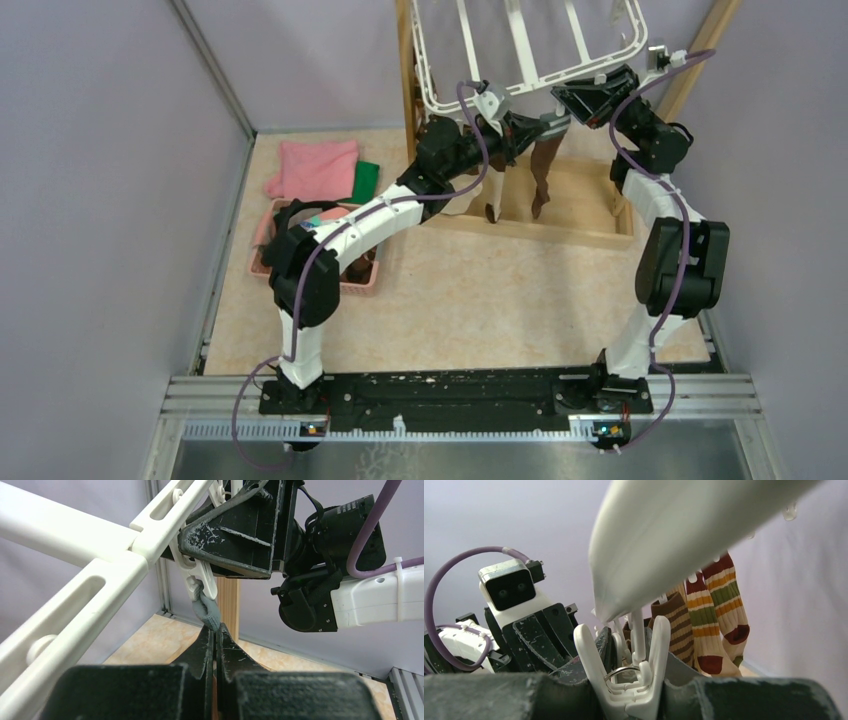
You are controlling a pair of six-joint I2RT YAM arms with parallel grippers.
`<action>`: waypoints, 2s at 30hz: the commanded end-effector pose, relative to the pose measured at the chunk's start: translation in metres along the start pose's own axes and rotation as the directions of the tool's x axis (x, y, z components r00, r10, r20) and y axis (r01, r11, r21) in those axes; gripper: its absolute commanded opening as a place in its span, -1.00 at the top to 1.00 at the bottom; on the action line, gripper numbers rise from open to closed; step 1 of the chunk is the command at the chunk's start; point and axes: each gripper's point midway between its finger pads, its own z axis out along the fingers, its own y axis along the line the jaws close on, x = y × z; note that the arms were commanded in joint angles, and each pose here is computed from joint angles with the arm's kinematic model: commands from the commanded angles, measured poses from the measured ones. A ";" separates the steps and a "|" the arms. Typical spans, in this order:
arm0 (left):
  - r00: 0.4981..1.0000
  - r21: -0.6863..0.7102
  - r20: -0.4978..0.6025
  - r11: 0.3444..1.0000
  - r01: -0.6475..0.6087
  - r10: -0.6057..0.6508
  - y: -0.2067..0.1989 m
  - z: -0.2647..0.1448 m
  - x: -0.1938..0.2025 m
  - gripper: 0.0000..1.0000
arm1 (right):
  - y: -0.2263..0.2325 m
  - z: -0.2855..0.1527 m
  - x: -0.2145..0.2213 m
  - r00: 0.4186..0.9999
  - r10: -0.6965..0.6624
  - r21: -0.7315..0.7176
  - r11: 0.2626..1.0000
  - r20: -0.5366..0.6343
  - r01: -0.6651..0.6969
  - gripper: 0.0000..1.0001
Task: Clip the socks to the hanger
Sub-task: Clamp the sock onto the hanger.
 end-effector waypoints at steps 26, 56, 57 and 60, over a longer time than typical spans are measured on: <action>0.994 -0.060 0.092 0.996 0.061 -0.055 0.008 0.008 -0.026 1.00 | 0.034 0.005 -0.011 0.979 -0.197 -0.142 0.969 0.044 0.201 1.00; 0.985 0.043 0.152 0.995 -0.085 0.078 -0.018 0.010 -0.017 1.00 | 0.033 0.005 -0.012 0.981 -0.187 -0.144 0.971 0.043 0.191 1.00; 0.984 0.052 0.154 0.994 -0.098 0.089 -0.019 0.010 -0.018 1.00 | 0.034 0.005 -0.012 0.981 -0.188 -0.145 0.971 0.044 0.192 1.00; 0.981 0.063 0.161 0.991 -0.118 0.107 -0.021 0.011 -0.020 1.00 | 0.035 0.006 -0.012 0.981 -0.189 -0.146 0.970 0.043 0.193 1.00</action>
